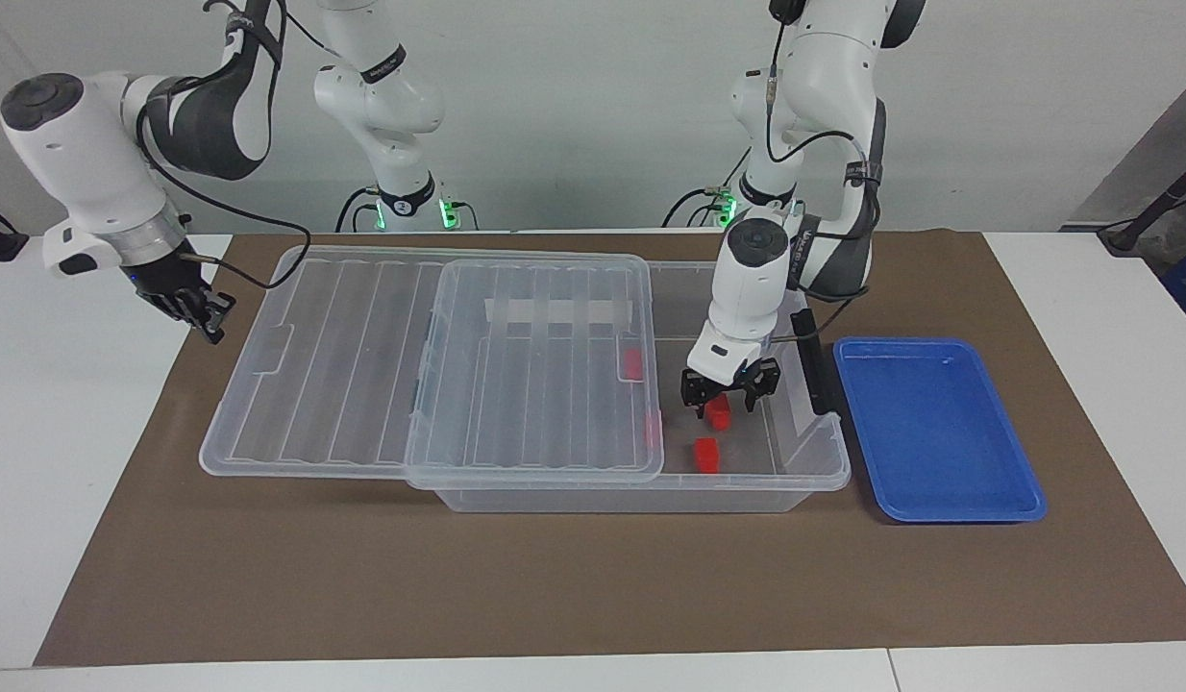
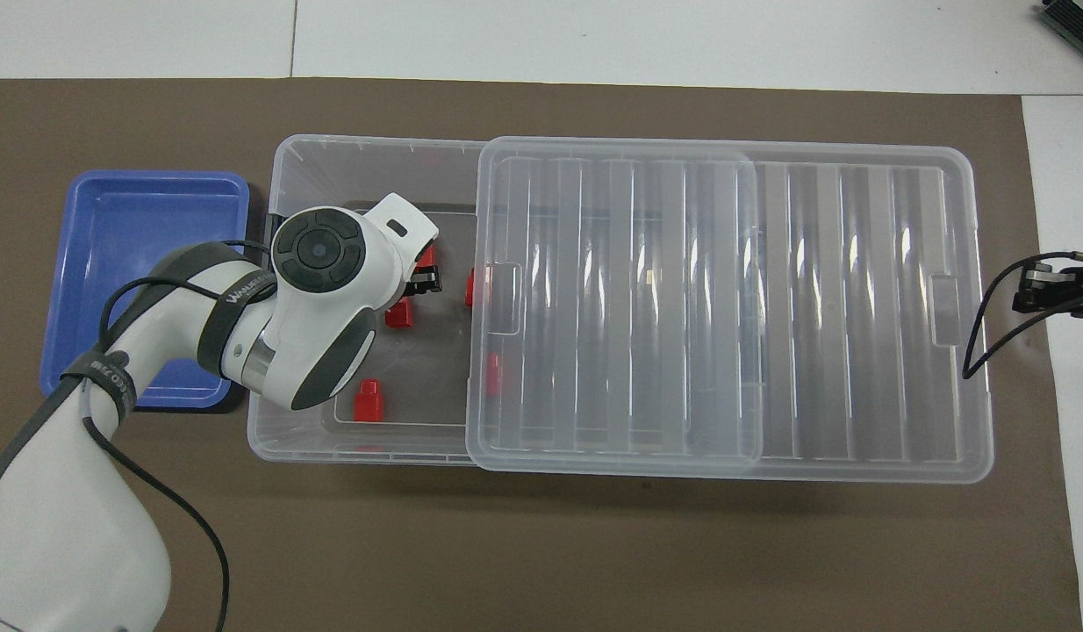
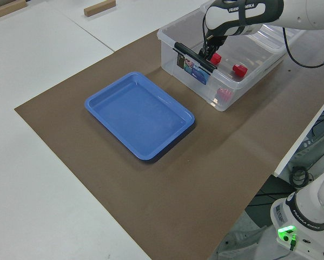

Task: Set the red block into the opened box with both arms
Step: 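Withdraw the left gripper from the box back over the blue tray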

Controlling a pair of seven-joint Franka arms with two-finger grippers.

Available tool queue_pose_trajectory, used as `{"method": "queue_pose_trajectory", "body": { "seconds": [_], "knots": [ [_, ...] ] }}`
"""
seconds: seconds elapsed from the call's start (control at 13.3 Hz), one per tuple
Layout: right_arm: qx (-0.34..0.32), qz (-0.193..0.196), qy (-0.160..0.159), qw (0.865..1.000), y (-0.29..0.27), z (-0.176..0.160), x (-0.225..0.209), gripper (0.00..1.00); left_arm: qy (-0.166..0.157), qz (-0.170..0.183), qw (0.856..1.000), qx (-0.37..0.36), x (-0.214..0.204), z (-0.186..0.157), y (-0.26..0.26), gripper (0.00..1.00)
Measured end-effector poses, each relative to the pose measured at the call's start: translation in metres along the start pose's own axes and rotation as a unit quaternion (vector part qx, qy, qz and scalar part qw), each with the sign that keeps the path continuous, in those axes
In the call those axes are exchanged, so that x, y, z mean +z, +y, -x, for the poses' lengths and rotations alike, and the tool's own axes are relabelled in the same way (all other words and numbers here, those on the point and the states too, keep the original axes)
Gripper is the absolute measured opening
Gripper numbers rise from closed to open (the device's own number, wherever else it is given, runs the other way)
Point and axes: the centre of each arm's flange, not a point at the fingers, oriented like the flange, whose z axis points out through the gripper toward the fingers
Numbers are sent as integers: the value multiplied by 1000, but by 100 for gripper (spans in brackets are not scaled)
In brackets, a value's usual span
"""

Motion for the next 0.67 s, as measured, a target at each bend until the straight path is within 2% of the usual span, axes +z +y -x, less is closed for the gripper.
{"method": "queue_pose_trajectory", "body": {
  "seconds": [0.3, 0.53, 0.67],
  "knots": [
    [-6, 0, -5, 1000, -4, -2, 13, 1, -15, -13, 1000, -21, -64, -12, -8, 85],
    [-10, -1, -6, 1000, -8, -2, 15, 1, -38, -24, 998, -34, -124, -16, -33, 85],
    [-18, -1, -6, 1000, -10, -2, 15, 1, -46, -29, 998, -17, -171, -22, -68, 100]
  ]
}}
